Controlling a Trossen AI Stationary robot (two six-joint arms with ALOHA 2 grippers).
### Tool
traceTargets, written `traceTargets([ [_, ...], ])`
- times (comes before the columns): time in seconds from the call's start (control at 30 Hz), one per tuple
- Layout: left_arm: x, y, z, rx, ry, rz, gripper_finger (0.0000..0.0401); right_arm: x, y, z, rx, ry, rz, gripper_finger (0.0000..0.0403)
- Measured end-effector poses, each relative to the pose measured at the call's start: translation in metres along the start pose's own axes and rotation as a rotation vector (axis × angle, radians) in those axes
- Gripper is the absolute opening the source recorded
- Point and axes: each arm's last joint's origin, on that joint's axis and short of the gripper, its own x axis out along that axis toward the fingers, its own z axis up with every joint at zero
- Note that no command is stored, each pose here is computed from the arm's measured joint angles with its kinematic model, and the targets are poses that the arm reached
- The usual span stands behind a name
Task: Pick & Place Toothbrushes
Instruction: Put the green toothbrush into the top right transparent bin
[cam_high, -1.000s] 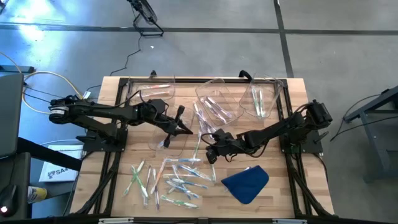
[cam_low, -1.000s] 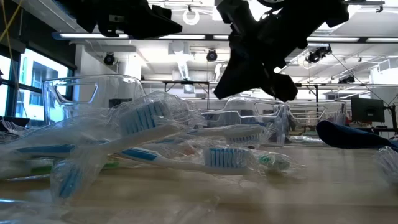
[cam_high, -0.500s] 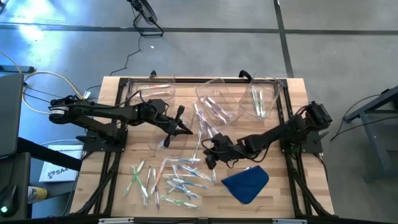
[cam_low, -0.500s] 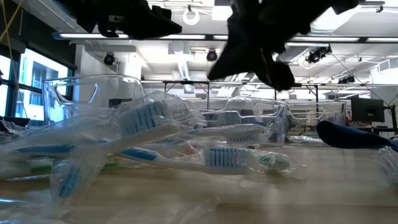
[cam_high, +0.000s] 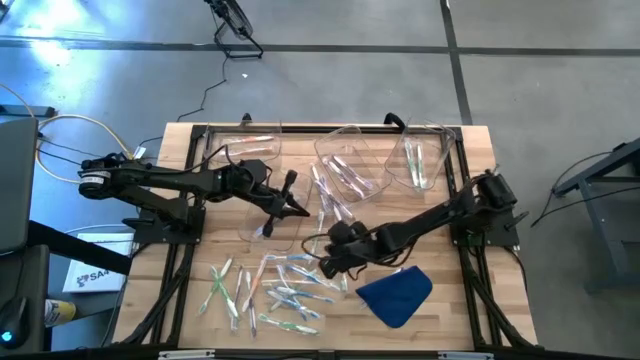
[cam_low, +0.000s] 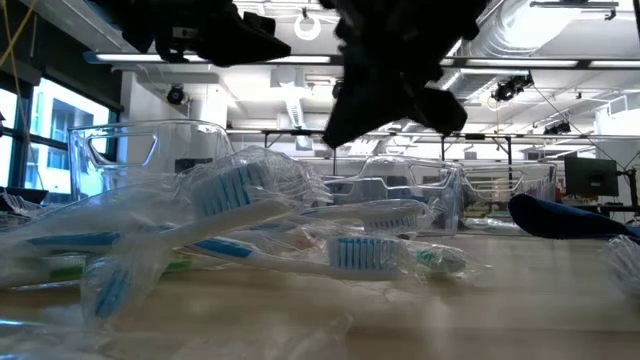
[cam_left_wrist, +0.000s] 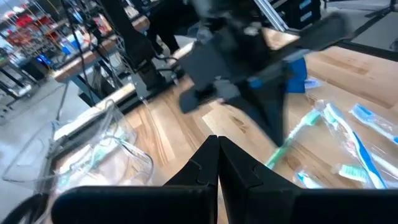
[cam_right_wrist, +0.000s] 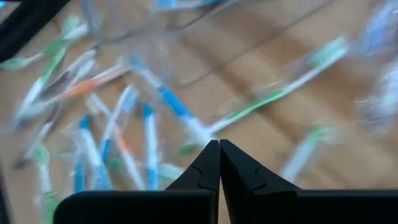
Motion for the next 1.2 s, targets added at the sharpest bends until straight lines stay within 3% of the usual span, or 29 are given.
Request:
traceTargets([
  [0.17, 0.000, -0.001, -0.001, -0.006, 0.014, -0.008, 0.0000, 0.015, 0.002, -0.004, -0.003, 0.060, -0.009, 0.0003],
  [0.93, 0.000, -0.001, -0.002, 0.000, 0.019, -0.007, 0.0000, 0.025, -0.006, -0.002, 0.014, 0.074, -0.031, 0.0003],
  [1.2, 0.000, -0.001, -0.002, 0.000, 0.020, -0.007, 0.0000, 0.031, -0.010, -0.007, 0.123, 0.094, -0.069, 0.0003],
])
